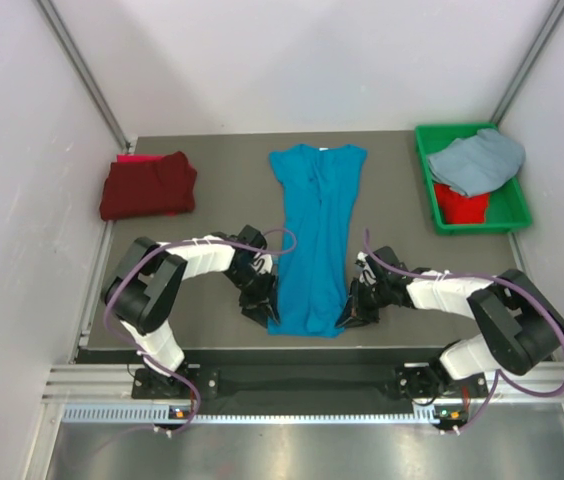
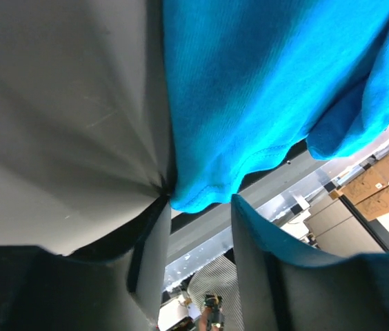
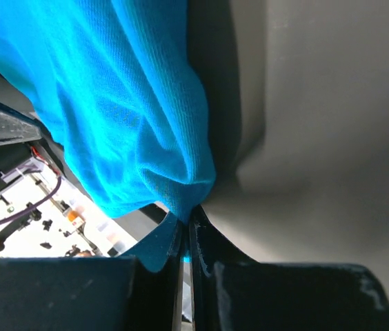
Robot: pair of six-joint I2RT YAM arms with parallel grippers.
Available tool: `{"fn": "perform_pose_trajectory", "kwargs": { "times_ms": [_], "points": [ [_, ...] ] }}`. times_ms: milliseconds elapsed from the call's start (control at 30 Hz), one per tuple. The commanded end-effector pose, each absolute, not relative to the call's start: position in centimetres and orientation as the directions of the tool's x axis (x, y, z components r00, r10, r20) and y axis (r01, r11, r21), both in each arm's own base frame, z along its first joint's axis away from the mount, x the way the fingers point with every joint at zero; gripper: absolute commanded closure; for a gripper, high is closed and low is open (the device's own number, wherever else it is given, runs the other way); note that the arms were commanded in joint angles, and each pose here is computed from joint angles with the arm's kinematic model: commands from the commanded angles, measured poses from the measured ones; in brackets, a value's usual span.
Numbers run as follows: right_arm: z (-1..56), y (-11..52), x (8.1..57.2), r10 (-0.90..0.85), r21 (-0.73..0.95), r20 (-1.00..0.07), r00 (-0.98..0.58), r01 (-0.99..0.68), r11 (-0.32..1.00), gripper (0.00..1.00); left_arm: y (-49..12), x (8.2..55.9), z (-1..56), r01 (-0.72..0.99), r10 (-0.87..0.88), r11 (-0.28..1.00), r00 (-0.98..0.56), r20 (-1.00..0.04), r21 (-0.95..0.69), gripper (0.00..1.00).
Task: Fold and stack the t-shirts
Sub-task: Fold the tshirt
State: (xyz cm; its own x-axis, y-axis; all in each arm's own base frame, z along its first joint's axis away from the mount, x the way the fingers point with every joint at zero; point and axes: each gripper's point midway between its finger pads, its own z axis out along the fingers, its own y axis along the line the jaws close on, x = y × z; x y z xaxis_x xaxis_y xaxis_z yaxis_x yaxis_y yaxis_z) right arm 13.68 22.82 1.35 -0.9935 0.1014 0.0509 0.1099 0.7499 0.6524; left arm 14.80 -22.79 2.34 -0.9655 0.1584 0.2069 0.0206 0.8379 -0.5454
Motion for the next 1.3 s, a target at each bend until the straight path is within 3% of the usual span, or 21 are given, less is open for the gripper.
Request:
{"fn": "perform_pose_trajectory", "kwargs": {
  "times_ms": [0, 67, 200, 300, 467, 967, 1267],
  "points": [
    [2.2, 23.3, 14.3, 0.084, 0.665, -0.005, -0.996, 0.059, 0.744, 1.0, -23.4, 14.4, 2.1, 0.014, 0.166, 0.824, -0.961, 0.219, -0.566, 0.57],
    [2.2, 23.3, 14.3, 0.083, 0.665, -0.006, -0.997, 0.058, 0.744, 1.0, -23.3, 14.2, 2.0, 0.011, 0.164, 0.826, -0.961, 0.222, -0.563, 0.61],
    [2.1, 23.2, 14.2, 0.076, 0.664, -0.011, -0.997, 0.05, 0.746, 1.0, -23.1, 14.1, 1.6, -0.009, 0.138, 0.834, -0.965, 0.225, -0.551, 0.87],
    [2.3, 22.8, 14.7, 0.07, 0.656, -0.038, -0.997, 0.028, 0.754, 1.0, -23.0, 13.6, 1.6, -0.018, 0.134, 0.831, -0.964, 0.232, -0.556, 1.0],
    [2.5, 21.9, 15.4, 0.08, 0.642, -0.079, -0.994, 0.011, 0.766, 1.0, -23.4, 14.4, 2.3, 0.013, 0.151, 0.822, -0.969, 0.196, -0.57, 1.0],
    [7.5, 18.9, 19.0, 0.072, 0.595, -0.293, -0.953, -0.123, 0.794, 1.0, -25.3, 20.7, 7.9, 0.265, 0.254, 0.779, -0.962, -0.101, -0.568, 1.0],
    [13.5, 19.6, 25.3, 0.12, 0.606, -0.46, -0.879, -0.212, 0.767, 1.0, -26.4, 25.3, 12.9, 0.414, 0.285, 0.755, -0.906, -0.314, -0.509, 1.0]
  ]
}}
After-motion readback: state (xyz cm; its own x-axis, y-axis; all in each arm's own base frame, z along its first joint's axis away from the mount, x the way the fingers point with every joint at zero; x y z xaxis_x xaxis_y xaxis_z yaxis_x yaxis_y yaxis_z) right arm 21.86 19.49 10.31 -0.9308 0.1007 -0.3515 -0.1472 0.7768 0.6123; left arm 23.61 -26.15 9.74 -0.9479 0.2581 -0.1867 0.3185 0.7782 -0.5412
